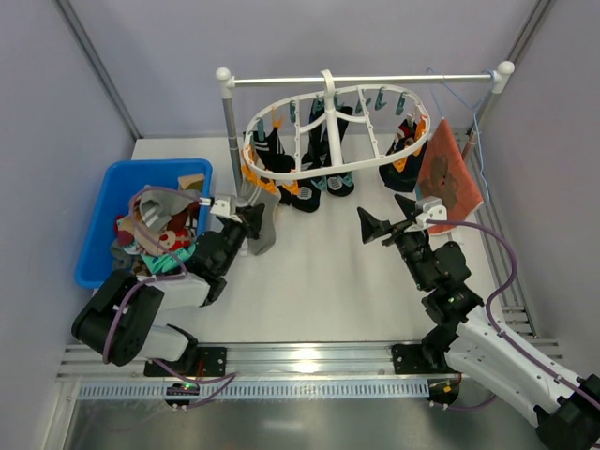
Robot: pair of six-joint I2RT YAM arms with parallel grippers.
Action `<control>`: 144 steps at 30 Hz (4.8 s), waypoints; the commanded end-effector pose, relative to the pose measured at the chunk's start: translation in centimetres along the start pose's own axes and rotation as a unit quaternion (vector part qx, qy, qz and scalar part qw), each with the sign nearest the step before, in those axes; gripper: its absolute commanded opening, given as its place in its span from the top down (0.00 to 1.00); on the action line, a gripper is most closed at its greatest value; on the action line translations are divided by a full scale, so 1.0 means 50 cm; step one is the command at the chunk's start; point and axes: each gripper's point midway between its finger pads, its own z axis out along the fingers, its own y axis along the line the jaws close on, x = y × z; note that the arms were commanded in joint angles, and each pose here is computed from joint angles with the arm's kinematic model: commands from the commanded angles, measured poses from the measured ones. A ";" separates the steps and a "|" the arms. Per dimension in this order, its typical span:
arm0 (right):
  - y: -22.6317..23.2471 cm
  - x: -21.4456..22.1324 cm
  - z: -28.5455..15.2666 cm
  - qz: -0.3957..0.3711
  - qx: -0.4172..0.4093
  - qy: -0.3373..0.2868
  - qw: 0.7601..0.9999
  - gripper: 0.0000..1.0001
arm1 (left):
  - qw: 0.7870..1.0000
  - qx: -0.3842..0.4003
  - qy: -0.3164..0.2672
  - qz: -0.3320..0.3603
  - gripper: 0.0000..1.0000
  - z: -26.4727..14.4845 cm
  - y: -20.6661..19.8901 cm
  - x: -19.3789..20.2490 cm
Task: Remove the socks clipped to the hanger
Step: Remove the sock from the hanger.
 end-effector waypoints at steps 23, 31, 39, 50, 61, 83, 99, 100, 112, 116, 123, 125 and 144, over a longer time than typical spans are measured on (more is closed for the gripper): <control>0.001 -0.018 0.000 0.006 -0.003 -0.014 1.000 0.00 | 0.981 -0.065 -0.099 0.151 1.00 -0.046 -0.223 -0.051; 0.005 -0.031 -0.013 0.011 -0.011 -0.022 1.000 0.00 | 0.977 -0.033 -0.093 0.190 1.00 -0.058 -0.340 -0.018; 0.092 -0.053 -0.021 0.015 -0.131 -0.008 0.991 0.00 | 0.976 -0.039 -0.092 0.194 1.00 -0.068 -0.345 -0.025; 0.216 -0.138 0.022 0.034 -0.266 0.017 0.963 0.00 | 0.976 -0.022 -0.100 0.195 1.00 -0.075 -0.314 -0.037; 0.342 -0.166 0.059 0.023 -0.304 0.055 0.951 0.00 | 0.971 -0.002 -0.095 0.219 1.00 -0.065 -0.324 -0.013; 0.407 -0.109 0.098 0.041 -0.298 0.132 0.945 0.02 | 0.965 -0.005 -0.083 0.249 1.00 -0.057 -0.311 -0.006; 0.447 -0.033 0.050 0.034 -0.305 0.192 0.932 0.02 | 0.966 -0.011 -0.071 0.249 1.00 -0.058 -0.294 -0.007; 0.452 -0.030 0.044 0.035 -0.309 0.196 0.930 0.02 | 0.966 -0.011 -0.072 0.247 1.00 -0.057 -0.293 -0.009; 0.461 0.020 0.038 0.018 -0.290 0.233 0.928 0.02 | 0.967 -0.011 -0.063 0.248 1.00 -0.056 -0.285 -0.004; 0.477 0.034 0.041 0.010 -0.298 0.244 0.923 0.02 | 0.967 -0.009 -0.063 0.248 1.00 -0.056 -0.286 -0.005; 0.493 0.050 0.040 0.004 -0.292 0.252 0.922 0.02 | 0.967 -0.006 -0.061 0.249 1.00 -0.055 -0.287 -0.001; 0.489 0.064 0.034 0.005 -0.287 0.257 0.923 0.02 | 0.967 -0.006 -0.061 0.249 1.00 -0.055 -0.287 -0.001; 0.496 0.139 -0.018 -0.012 -0.272 0.283 0.920 0.02 | 0.966 -0.005 -0.055 0.254 1.00 -0.054 -0.287 0.006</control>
